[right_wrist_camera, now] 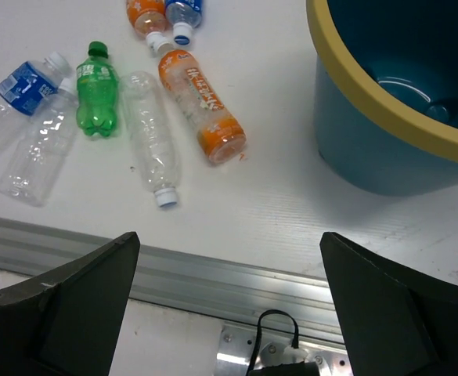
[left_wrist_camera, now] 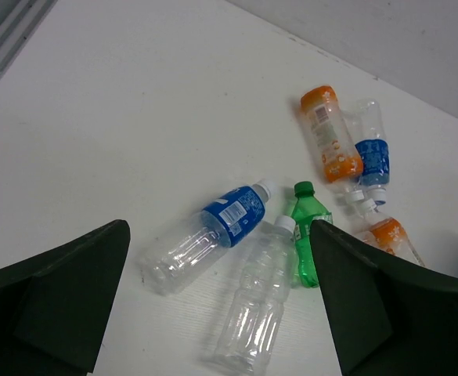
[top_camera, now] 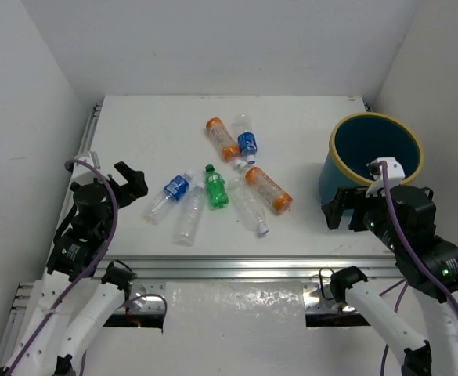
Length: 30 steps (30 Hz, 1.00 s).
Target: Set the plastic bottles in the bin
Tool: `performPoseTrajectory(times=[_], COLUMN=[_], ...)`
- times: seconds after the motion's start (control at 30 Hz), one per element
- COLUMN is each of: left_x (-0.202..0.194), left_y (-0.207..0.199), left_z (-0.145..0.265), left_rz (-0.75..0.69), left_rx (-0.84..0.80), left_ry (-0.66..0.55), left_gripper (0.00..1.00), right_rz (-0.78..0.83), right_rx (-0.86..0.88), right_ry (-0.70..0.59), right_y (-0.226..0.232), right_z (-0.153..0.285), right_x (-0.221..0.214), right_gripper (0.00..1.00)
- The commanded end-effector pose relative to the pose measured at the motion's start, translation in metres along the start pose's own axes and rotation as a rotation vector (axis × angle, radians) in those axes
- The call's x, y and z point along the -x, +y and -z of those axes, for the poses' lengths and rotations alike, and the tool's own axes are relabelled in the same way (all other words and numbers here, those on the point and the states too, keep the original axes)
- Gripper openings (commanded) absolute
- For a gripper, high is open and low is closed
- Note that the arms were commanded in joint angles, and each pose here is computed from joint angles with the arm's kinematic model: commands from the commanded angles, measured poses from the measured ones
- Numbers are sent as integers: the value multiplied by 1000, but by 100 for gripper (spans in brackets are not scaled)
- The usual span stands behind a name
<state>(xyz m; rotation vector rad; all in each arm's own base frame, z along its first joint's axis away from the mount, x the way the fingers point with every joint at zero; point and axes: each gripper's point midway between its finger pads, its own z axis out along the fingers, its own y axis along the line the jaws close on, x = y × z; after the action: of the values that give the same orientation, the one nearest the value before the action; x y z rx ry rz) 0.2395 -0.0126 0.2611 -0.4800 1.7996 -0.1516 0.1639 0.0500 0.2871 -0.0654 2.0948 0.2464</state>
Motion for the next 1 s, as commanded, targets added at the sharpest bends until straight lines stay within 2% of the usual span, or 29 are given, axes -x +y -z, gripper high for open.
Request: performPoseTrajectory(times=[0.0,0.13,0.2,0.23,0.27,0.33,0.37,0.47,0.57,0.87,0.97], left_x=[5,3,3,1,0,-2,-2,-2,0,-8,-7], left_y=[-3,-4,-4,-4,-4,-5,-6,-5,-5,-10,-12], left_z=[-3,-5,-7,-9,-11,-11,-12,-11,-9,-17,-16], left_rz=[10,7,6,2,1,-2,-3,-5,0,-20,-20], left_rx=[-8,-11,-9,-7,-10,-17,-21,-21,-26,-42,-55], left_ry=[-18,-10,-4,5,11,18,20,17,7,47,42], left_gripper=[98,99,99,99,99,100,100,100,100,100,100], right_rz=[-7,-17,-71,-75,-91,-119,-113,-8,73,215,237], right_rx=[14,176,219,246,355,397,351,248,229,171,136], right_ry=[-78,-182,-163,-66,8,129,229,350,403,569,580], right_y=[3,33,43,51,72,84,85,92,111,131,131], right_z=[0,-3,-16,-41,-50,-75,-103,-139,-159,-231,-249], right_x=[18,37,36,24,16,2,-14,-43,-65,-136,-143], right_gripper=[99,99,99,99,99,99,99,99,99,95,94])
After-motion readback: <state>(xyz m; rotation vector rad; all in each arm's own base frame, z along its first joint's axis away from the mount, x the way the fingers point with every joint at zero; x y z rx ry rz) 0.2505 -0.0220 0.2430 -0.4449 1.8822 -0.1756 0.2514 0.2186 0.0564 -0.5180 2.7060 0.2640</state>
